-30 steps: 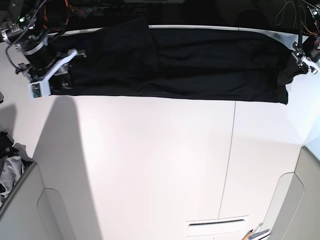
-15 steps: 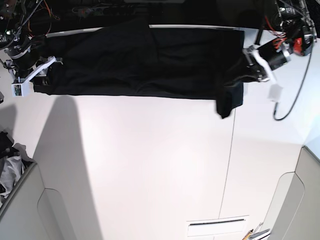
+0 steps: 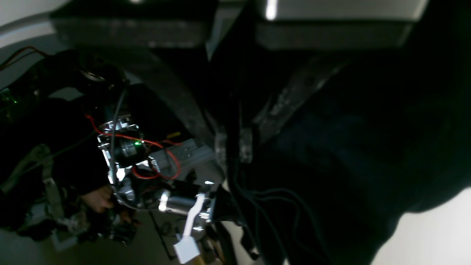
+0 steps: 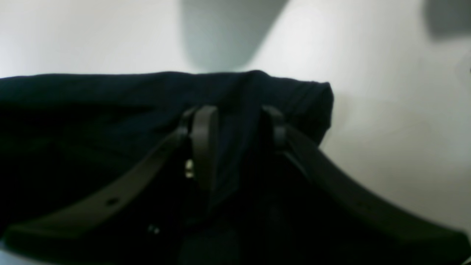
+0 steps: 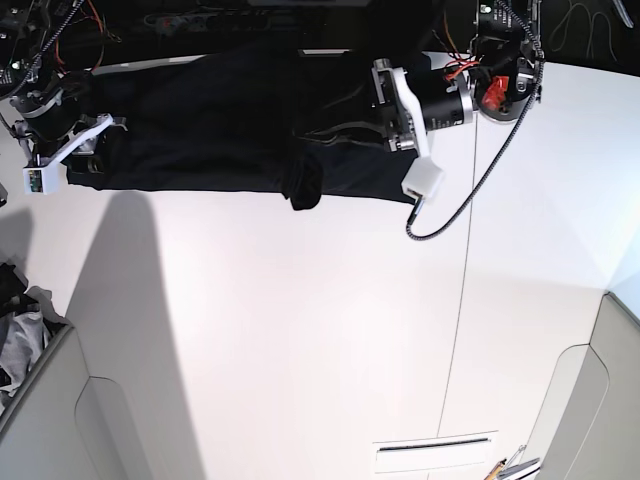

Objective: Fold the T-shirt properly
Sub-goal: 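Carry the strip end with the left gripper toward the right gripper, folding it in half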

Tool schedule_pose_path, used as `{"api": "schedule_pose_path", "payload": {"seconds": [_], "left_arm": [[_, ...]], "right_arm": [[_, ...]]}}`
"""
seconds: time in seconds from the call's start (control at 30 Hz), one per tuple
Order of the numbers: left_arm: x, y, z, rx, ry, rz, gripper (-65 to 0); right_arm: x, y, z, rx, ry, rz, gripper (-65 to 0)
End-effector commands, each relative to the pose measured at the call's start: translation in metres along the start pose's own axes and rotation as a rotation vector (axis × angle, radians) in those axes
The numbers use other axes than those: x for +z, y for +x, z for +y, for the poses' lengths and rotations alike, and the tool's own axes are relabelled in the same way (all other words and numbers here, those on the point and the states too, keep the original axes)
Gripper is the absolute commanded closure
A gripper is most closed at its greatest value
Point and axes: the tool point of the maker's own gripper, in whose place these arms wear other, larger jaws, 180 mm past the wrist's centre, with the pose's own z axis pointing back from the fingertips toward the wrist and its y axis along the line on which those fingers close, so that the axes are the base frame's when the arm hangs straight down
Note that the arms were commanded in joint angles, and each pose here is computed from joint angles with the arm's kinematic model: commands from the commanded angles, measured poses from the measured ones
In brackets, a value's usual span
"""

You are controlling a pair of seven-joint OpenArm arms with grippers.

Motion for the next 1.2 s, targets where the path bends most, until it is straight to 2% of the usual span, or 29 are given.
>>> {"api": "schedule_pose_path", "payload": {"seconds": [0.0, 0.17, 0.7, 0.9, 1.17], "left_arm": [[-0.002, 0.017, -0.011, -0.037, -0.043, -0.05, 0.0], [-0.006, 0.029, -0.005, -0.082, -0.01, -0.064, 0.0], [-0.006, 0.025, -0.004, -0.081, -0.007, -0.046, 0.0], [-0.013, 0.009, 0.009, -0.115, 0.065, 0.037, 0.0], [-0.034, -0.001, 0.004, -0.153, 0.062, 0.061, 0.0]], "right_arm": [[0.003, 0.012, -0.002, 0.008, -0.001, -0.043, -19.7], [0.003, 0.014, 0.002, -0.01, 0.021, -0.054, -19.7], [0.004, 0.015, 0.004, -0.017, 0.031, -0.06, -19.7], [0.004, 0.015, 0.004, -0.017, 0.031, -0.06, -19.7], [0.004, 0.016, 0.006, -0.03, 0.048, -0.068, -19.7]]}}
